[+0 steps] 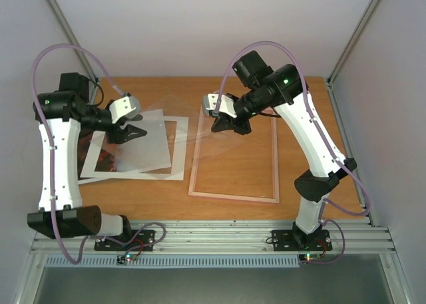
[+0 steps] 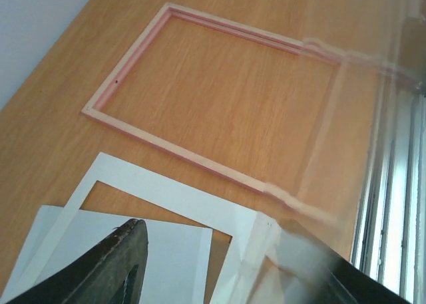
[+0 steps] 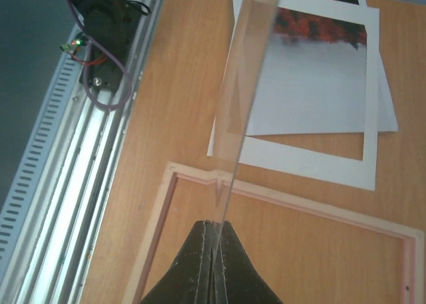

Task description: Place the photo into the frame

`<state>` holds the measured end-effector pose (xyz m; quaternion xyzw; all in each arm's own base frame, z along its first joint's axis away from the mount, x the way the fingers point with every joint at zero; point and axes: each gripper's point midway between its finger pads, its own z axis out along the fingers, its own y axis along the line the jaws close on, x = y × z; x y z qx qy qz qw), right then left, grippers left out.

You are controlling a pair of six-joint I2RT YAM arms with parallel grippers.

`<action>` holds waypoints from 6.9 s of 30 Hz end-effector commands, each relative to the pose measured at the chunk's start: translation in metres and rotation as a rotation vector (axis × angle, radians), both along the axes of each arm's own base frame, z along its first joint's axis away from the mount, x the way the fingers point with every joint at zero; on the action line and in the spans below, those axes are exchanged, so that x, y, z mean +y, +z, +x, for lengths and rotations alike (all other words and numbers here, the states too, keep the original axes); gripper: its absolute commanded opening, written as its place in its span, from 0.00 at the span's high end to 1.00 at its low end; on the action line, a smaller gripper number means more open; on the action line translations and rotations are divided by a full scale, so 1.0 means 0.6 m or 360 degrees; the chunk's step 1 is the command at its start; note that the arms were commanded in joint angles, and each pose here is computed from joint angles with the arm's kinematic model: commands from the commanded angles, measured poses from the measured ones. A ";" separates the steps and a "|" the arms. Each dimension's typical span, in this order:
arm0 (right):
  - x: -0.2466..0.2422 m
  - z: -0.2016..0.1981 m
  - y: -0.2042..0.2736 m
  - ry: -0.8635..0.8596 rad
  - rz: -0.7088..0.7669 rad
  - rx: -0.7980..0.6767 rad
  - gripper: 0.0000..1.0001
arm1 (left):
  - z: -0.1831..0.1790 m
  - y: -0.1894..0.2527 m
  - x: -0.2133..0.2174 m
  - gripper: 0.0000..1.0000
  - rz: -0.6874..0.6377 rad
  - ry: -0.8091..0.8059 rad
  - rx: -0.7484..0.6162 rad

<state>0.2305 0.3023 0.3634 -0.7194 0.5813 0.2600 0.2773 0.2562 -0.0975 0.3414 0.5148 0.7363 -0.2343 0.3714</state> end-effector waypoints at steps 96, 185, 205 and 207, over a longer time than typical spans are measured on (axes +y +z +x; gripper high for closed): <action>-0.149 0.281 -0.278 -0.1531 0.0593 0.1875 0.99 | 0.293 -0.190 -0.080 0.51 -0.0630 0.1026 0.0954; -0.301 0.260 -0.479 -0.2025 0.0286 0.2013 0.68 | 0.307 -0.509 -0.185 1.00 -0.0214 0.0929 0.1413; -0.306 0.240 -0.488 -0.2022 0.0248 0.1941 0.99 | 0.279 -0.504 -0.189 0.99 -0.0243 0.0881 0.1469; -0.307 0.241 -0.490 -0.2026 0.0248 0.1925 0.99 | 0.281 -0.504 -0.188 0.97 -0.0242 0.0889 0.1462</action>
